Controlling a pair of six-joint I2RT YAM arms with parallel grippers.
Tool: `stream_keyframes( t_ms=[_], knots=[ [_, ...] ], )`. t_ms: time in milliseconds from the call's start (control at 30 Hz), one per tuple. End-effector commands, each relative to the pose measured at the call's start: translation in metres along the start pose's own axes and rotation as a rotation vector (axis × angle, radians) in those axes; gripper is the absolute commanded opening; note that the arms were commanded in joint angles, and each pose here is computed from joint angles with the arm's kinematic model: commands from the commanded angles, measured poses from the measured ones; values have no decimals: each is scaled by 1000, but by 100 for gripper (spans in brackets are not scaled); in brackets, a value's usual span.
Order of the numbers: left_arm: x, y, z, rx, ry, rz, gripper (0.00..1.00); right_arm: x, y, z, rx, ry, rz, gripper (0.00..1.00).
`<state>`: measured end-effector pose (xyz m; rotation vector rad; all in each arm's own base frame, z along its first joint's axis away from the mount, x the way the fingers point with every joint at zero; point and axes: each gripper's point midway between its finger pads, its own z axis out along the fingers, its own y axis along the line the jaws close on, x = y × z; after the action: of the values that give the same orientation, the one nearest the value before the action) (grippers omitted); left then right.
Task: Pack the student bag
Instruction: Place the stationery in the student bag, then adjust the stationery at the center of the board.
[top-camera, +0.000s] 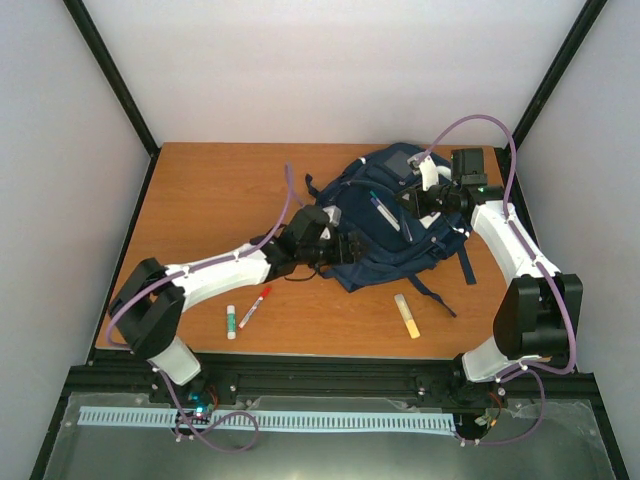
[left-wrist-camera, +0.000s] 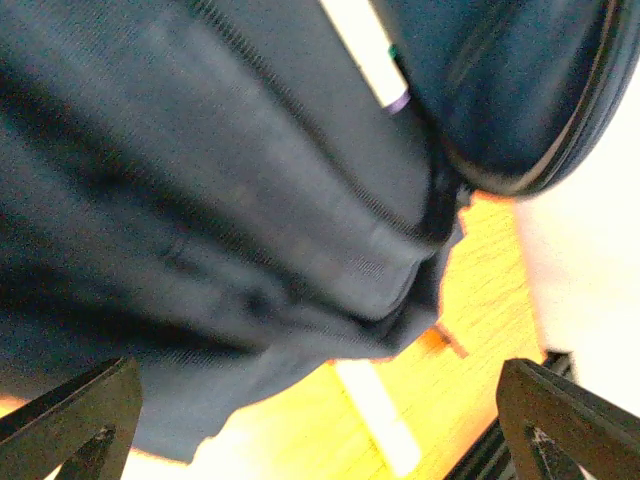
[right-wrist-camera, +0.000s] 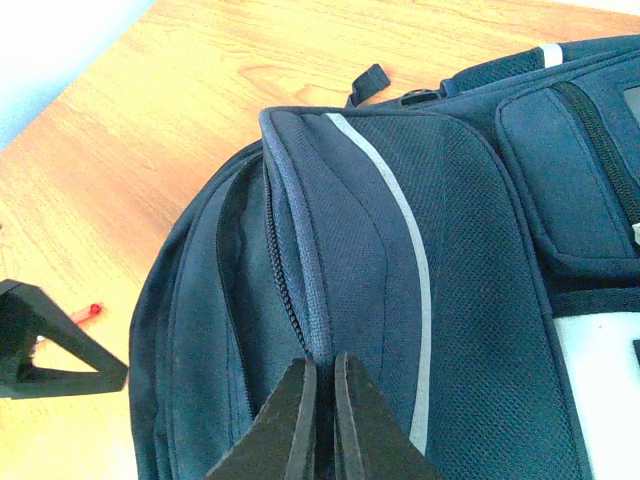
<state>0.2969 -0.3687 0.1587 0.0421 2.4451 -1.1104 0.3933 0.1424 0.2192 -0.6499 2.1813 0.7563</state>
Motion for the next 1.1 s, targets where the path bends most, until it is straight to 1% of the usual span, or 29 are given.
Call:
stream_keyframes(
  t_ms=[0, 100, 200, 233, 267, 300, 333, 367, 433, 467, 533, 633, 767, 900, 933, 1000, 1067],
  knots=[
    [20, 23, -27, -121, 18, 196, 100, -13, 3, -14, 7, -48, -31, 3],
    [32, 30, -35, -105, 9, 232, 100, -12, 3, -14, 8, -47, -34, 3],
    [49, 12, -38, -27, 20, 312, 100, -12, 2, -13, 9, -47, -32, 3],
    [51, 10, -40, -63, 8, 349, 100, -12, 2, -14, 9, -46, -32, 3],
    [53, 17, -41, -142, 6, 363, 100, -12, 1, -13, 10, -45, -32, 3],
    [54, 30, -39, -241, 25, 348, 100, -11, 1, -13, 10, -45, -31, 3],
    [56, 47, -35, -350, 66, 336, 100, -11, 1, -13, 9, -44, -29, 3],
    [66, 72, -27, -476, 156, 356, 100, -11, 1, -12, 8, -43, -28, 3],
    [76, 86, -18, -579, 228, 396, 100, -10, 0, -12, 9, -41, -28, 3],
    [82, 82, -13, -565, 233, 402, 100, -11, 1, -12, 10, -41, -29, 3],
    [82, 65, -7, -524, 135, 395, 100, -11, 0, -12, 13, -42, -30, 3],
    [88, 40, 4, -452, 22, 399, 100, -11, 0, -12, 12, -42, -30, 3],
    [106, 1, 26, -332, -38, 416, 100, -10, 0, -11, 11, -40, -29, 3],
    [129, -42, 48, -211, -25, 503, 97, -10, 0, -12, 10, -41, -30, 3],
    [136, -50, 55, -181, -1, 522, 94, -11, 0, -12, 11, -41, -29, 3],
    [152, -64, 71, -113, 62, 546, 85, -11, 0, -13, 11, -42, -30, 3],
    [167, -79, 85, -37, 124, 567, 73, -11, 1, -13, 11, -44, -30, 3]
  ],
)
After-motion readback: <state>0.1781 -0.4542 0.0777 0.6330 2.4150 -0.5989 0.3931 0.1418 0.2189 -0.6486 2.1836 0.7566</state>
